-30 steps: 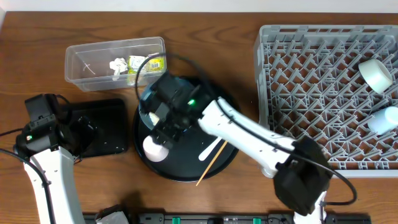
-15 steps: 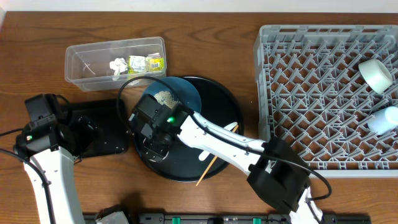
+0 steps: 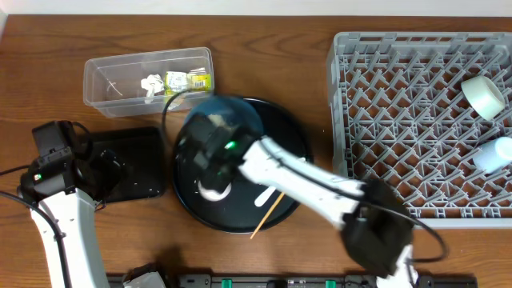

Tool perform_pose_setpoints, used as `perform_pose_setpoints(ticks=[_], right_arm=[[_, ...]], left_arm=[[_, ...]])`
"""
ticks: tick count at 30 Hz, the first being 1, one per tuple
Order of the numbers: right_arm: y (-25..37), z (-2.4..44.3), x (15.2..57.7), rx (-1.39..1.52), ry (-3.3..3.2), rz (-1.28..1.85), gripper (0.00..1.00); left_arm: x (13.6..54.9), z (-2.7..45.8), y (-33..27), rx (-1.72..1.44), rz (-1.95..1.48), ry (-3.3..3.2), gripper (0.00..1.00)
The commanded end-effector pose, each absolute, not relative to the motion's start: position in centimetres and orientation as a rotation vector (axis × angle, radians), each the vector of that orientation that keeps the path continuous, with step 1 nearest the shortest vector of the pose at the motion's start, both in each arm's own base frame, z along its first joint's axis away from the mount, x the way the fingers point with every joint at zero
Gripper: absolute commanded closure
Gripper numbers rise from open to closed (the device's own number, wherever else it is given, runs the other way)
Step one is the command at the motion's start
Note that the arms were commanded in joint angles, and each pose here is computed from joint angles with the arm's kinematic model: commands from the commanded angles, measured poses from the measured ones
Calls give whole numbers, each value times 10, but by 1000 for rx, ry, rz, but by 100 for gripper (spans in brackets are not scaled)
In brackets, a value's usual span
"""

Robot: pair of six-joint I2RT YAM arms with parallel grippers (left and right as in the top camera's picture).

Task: Sort waste into correct bins and load items into the dishwasher rack
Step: 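Place the white cup in the rack beside the other cups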

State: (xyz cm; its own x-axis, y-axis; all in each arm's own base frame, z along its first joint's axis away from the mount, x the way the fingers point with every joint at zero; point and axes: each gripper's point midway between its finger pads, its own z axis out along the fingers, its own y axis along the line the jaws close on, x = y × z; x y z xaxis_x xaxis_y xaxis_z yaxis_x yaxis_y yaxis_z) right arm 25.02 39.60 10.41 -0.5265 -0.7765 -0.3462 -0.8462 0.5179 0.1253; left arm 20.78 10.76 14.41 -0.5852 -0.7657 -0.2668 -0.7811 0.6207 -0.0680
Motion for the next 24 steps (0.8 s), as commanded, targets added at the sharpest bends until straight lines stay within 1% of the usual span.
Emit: perform_pose_setpoints(ticks=[1,3,6,10,13,18,21,24], right_arm=[[351,200,304,-1079,2388,379,73],[317,229,321,-955,2380,373,73],[263,253,341,-771,2414,326,73],[171,267,365,-467,2499,228,75],[105,267,374,-262,2554,157,75],[-11,258,374,124,2625,-27,77],[-80,257,363,362,2617,-137,76],[-133,255,348,551,2594,-202,76]], left_arm=[[207,147,111,-1284,96,2554,2],[207,147,111,-1283,96,2553,2],[208,147,111,-1282,95,2550,2],[208,147,111,-1282,95,2550,2],[208,147,111,-1281,95,2548,2],[208,147,111,-1281,95,2547,2],[208,147,111,-1281,95,2547,2],[208,147,111,-1281,95,2548,2]])
